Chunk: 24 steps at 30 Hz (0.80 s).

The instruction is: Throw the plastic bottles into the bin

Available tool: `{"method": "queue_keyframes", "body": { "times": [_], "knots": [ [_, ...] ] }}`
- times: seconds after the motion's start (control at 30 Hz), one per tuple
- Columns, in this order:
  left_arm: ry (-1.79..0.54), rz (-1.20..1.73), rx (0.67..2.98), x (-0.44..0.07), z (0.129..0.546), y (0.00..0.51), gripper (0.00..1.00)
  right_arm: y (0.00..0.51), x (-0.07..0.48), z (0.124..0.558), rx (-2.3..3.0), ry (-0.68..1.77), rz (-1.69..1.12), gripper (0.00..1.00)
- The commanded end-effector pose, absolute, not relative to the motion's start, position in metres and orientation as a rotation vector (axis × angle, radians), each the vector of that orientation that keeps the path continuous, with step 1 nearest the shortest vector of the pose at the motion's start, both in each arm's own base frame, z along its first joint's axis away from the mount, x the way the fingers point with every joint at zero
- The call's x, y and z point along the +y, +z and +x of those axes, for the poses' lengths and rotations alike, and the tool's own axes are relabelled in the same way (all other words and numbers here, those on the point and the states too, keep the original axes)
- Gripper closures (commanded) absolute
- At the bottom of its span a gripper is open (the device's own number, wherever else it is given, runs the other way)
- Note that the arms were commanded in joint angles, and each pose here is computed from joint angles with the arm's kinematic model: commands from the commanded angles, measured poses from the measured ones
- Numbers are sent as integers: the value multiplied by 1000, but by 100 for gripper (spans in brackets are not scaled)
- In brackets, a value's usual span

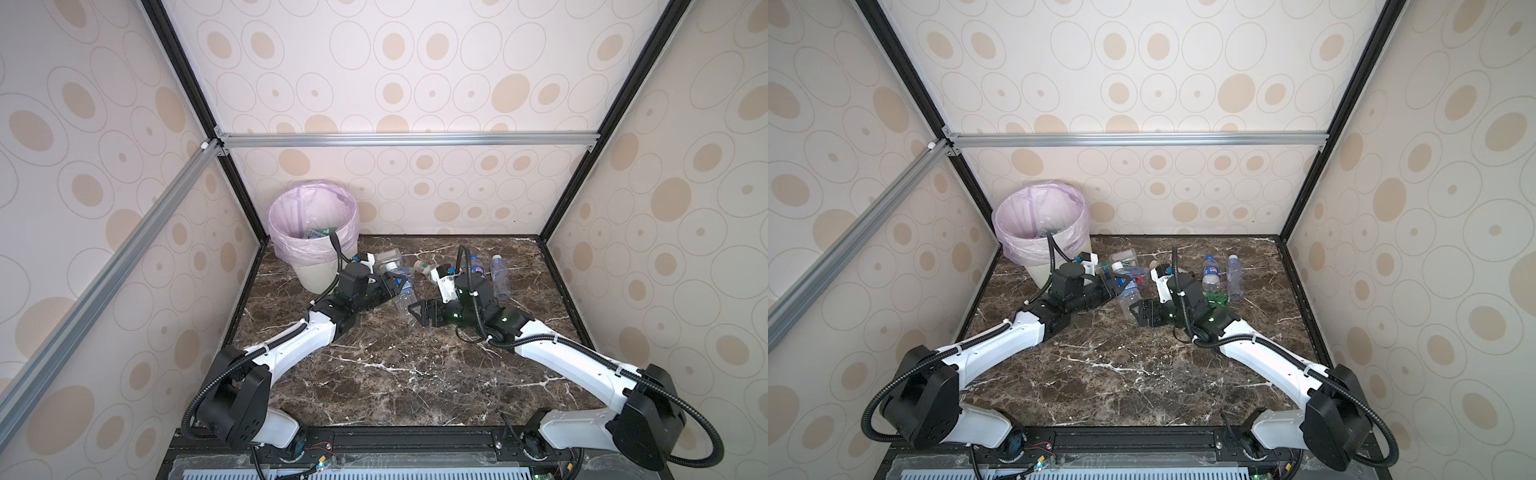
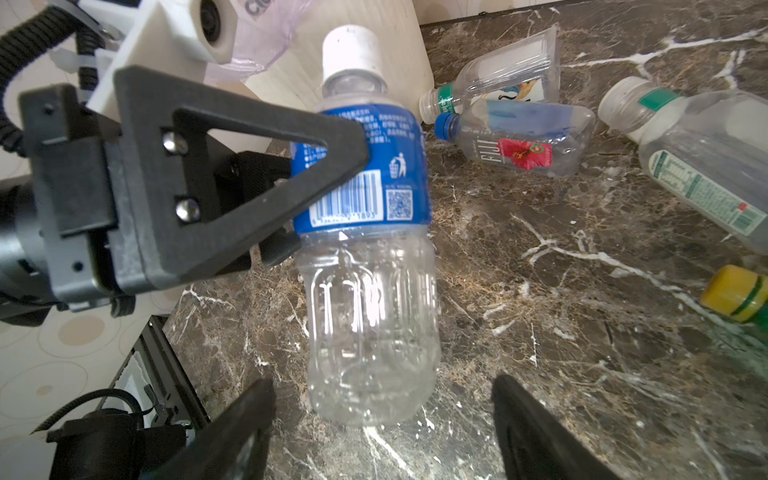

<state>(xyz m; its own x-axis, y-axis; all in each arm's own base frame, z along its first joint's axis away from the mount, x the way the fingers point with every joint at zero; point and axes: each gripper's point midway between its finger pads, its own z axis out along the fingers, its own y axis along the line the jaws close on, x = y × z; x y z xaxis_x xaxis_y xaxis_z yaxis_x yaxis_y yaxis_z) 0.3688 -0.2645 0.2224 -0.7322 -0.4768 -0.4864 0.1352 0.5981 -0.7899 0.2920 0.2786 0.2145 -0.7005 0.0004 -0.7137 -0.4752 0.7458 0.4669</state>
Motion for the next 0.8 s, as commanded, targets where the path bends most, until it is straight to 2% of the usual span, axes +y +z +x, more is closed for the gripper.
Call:
{"method": "queue_keyframes", "body": {
  "times": [0.0, 0.1, 0.33, 0.77],
  "knots": [
    [-1036, -201, 2067, -256, 373, 260, 44, 229, 272, 290, 2182, 802, -371, 8],
    [-975, -163, 2049, -251, 376, 276, 44, 246, 270, 292, 2143, 794, -371, 0],
    [-772, -80, 1980, -231, 386, 332, 43, 289, 278, 303, 2043, 821, -368, 0],
    [-399, -65, 1768, -168, 416, 445, 43, 384, 340, 326, 1837, 856, -492, 0]
  ]
}}
